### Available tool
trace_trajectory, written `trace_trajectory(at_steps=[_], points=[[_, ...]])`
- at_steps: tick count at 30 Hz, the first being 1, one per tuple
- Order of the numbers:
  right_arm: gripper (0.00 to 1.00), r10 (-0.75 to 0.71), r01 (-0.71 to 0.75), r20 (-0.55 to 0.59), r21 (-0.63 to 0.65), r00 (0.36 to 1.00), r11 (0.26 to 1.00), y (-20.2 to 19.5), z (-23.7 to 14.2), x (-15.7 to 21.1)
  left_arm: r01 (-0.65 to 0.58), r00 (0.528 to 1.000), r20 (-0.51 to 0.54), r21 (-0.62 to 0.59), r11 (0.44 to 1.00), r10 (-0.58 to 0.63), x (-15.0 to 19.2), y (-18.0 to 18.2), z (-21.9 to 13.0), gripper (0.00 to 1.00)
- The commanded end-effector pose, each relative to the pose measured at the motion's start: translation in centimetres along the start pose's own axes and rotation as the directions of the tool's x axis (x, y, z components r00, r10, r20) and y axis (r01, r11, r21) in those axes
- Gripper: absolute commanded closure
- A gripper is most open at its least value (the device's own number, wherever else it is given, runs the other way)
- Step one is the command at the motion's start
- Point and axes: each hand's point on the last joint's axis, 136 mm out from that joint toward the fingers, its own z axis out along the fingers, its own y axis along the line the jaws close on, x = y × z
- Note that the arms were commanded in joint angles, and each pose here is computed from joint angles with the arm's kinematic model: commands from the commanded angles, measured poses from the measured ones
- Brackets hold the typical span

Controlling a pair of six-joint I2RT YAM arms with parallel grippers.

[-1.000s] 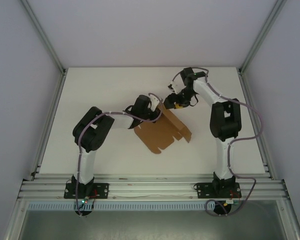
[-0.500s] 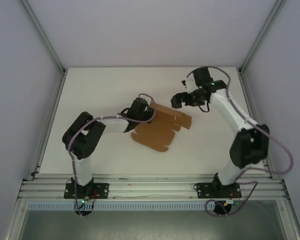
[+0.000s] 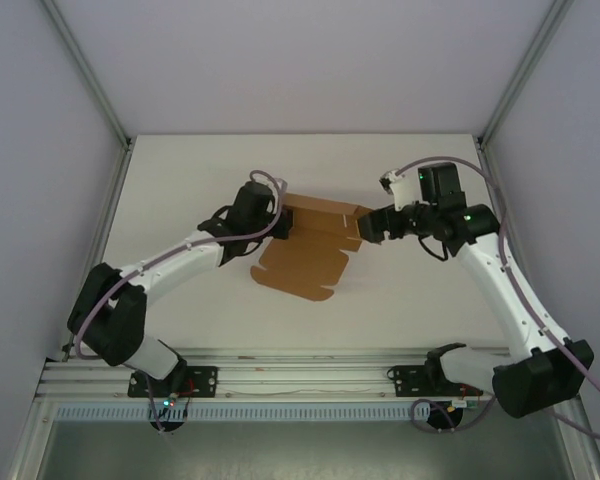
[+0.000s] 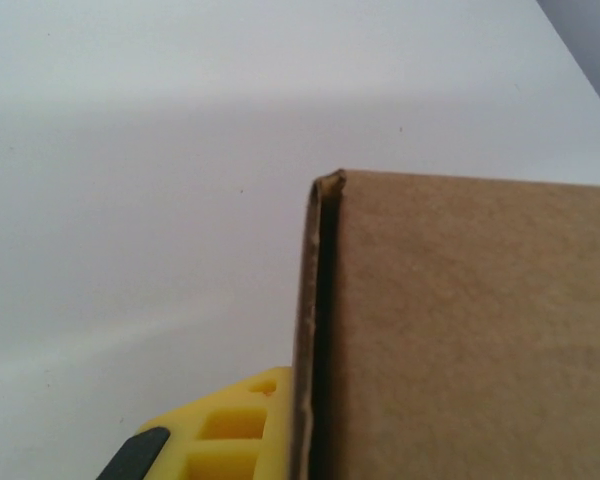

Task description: Assemble paper box

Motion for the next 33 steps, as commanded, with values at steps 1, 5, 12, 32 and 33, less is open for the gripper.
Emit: trace_trajectory(at_steps=[1, 5, 12, 32, 33], points=[[0.52, 0.007, -0.006, 0.022, -0.047, 1.000, 0.999, 0.4, 0.9, -1.2, 0.026, 0.999, -0.027, -0.008, 1.000, -0.027, 0.0, 0.1, -1.1, 1.00], [0.79, 0.031, -0.027, 0.054, -0.072, 0.998, 0.997, 0.6, 1.3, -2.5, 0.021, 0.999, -0.049, -0.033, 0.999, -0.022, 0.0, 0.4, -0.6, 1.00], [1.00, 0.063, -0.061, 0.059, -0.032, 0.996, 0.998, 0.3, 1.4, -2.6, 0.051, 0.994, -0.070, -0.344, 0.938, -0.079, -0.3, 5.4, 0.4, 0.88], [1.00, 0.076, -0.075, 0.069, -0.009, 0.995, 0.997, 0.7, 1.9, -2.4, -0.044, 0.994, -0.103, -0.723, 0.690, -0.045, -0.8, 11.8, -0.3, 0.92], [1.00, 0.078, -0.078, 0.068, -0.006, 0.995, 0.997, 0.7, 1.8, -2.4, -0.052, 0.993, -0.114, -0.710, 0.702, -0.041, -0.8, 11.6, -0.1, 0.92]])
